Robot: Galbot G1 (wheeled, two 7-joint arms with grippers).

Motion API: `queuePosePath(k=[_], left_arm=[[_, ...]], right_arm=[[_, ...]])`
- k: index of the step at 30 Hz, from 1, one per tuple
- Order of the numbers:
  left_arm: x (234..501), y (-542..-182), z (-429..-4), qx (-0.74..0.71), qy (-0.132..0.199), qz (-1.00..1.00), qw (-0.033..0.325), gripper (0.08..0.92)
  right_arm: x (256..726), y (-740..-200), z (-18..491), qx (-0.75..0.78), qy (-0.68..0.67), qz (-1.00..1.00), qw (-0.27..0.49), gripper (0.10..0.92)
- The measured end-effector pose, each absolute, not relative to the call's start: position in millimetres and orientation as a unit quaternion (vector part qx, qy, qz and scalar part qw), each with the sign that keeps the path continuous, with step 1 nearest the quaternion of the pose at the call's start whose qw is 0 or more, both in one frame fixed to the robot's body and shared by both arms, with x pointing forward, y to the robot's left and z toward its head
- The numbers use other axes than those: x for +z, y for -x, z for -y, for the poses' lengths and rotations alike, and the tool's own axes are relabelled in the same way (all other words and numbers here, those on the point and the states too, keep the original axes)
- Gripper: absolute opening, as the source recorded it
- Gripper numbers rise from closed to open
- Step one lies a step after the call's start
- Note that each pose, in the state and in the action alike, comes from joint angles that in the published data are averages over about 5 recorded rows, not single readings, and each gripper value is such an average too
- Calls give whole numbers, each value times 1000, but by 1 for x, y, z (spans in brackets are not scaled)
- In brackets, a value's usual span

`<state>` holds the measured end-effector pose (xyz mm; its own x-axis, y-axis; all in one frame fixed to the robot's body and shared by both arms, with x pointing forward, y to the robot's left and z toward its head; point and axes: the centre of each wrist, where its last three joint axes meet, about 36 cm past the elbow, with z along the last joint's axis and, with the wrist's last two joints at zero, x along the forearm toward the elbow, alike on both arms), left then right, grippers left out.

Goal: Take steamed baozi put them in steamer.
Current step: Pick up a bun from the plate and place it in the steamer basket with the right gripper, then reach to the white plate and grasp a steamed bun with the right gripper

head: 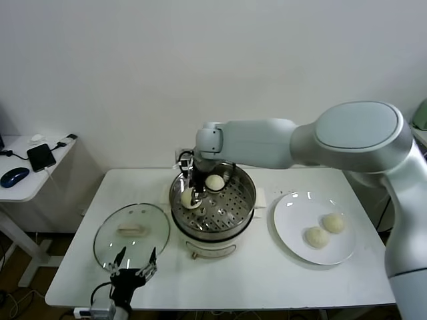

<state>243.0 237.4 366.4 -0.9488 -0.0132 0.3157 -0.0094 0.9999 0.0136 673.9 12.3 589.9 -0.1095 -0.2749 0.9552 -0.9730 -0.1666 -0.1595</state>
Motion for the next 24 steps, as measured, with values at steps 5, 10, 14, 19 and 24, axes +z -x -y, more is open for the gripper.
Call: queuePosePath(k=[5, 10, 14, 19, 24], left_arm=[[368, -241, -237, -7, -5, 987, 159, 823], [371, -240, -235, -7, -3, 987, 158, 823], [373, -240, -234, -8, -1, 988, 156, 823], [374, -240, -234, -9, 0, 988, 154, 823], [373, -241, -235, -10, -2, 988, 152, 823]], right_arm=[[596, -676, -6, 510, -576, 541, 340, 821], [623, -684, 22, 515, -583, 532, 335, 823], [658, -692, 70, 517, -581, 530, 337, 823], [703, -690, 160, 524, -561, 535, 352, 823], [705, -668, 260, 521, -538, 540, 385, 823]])
